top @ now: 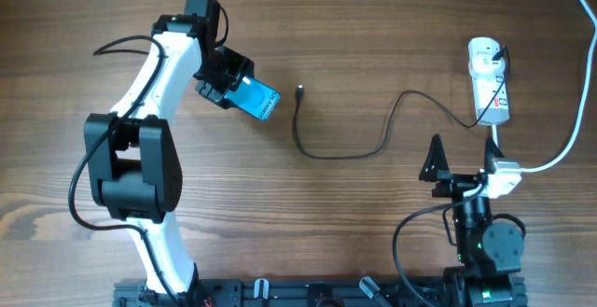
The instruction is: Plug charger to phone and switch on socket
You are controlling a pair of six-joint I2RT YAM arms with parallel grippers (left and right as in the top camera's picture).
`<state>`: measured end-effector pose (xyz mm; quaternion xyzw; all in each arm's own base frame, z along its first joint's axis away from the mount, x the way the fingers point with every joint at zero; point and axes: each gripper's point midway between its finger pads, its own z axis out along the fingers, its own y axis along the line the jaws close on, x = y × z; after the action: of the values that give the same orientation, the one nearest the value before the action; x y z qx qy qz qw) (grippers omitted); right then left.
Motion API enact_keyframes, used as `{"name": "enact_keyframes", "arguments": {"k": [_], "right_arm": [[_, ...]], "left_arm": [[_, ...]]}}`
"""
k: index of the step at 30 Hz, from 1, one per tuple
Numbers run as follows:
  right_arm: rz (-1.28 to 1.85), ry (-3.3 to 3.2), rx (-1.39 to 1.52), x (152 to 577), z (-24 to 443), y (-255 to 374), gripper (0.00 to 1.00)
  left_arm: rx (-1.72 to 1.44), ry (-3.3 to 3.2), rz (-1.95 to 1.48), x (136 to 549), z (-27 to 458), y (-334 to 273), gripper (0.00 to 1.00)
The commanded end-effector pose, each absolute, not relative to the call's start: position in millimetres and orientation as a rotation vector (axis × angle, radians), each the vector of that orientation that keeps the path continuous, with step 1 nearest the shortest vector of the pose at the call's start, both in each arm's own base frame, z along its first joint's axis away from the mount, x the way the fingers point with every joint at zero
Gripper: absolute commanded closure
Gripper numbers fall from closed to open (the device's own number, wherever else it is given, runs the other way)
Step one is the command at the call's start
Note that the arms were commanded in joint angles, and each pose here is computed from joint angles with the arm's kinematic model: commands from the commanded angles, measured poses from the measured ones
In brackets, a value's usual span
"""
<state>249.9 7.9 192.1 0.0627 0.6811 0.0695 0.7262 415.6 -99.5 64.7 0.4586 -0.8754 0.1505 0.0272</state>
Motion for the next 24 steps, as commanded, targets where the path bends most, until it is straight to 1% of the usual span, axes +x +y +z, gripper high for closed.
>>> {"name": "enact_keyframes", "arguments": {"k": [1, 4, 6, 11, 13, 17, 21, 24], "right_arm": [[0.365, 1.425, 0.008, 242.9, 215.7, 43.8, 0.00], [0.438, 1.450, -0.042, 243.1, 233.9, 57.6, 0.00], [0.476, 1.480, -0.086, 250.0, 254.7, 67.5, 0.00], [0.670, 1.663, -0.236, 290.4, 289.1, 108.5, 0.00], [0.820, 1.755, -0.331, 309.0, 295.2, 133.5, 0.00], [1.186, 1.806, -0.478, 337.5, 290.4, 175.1, 0.00], [1.428, 1.896, -0.209, 383.0, 254.8, 182.4, 0.00], [1.513, 2.008, -0.082, 397.8, 207.4, 207.0, 0.00]], "left_arm": [[1.387, -2.724, 0.559, 422.1, 82.8, -105.9, 0.45], [1.381, -2.717, 0.573, 422.0, 83.5, -107.9, 0.46], [1.381, -2.717, 0.572, 422.0, 83.4, -107.8, 0.46], [1.382, -2.717, 0.572, 422.0, 83.4, -107.8, 0.47], [1.382, -2.717, 0.575, 422.4, 83.5, -107.9, 0.46], [1.370, -2.723, 0.612, 426.1, 85.3, -113.9, 0.46], [1.337, -2.755, 0.641, 429.9, 86.8, -125.0, 0.45], [1.309, -2.775, 0.657, 431.2, 87.7, -133.8, 0.45]]}}
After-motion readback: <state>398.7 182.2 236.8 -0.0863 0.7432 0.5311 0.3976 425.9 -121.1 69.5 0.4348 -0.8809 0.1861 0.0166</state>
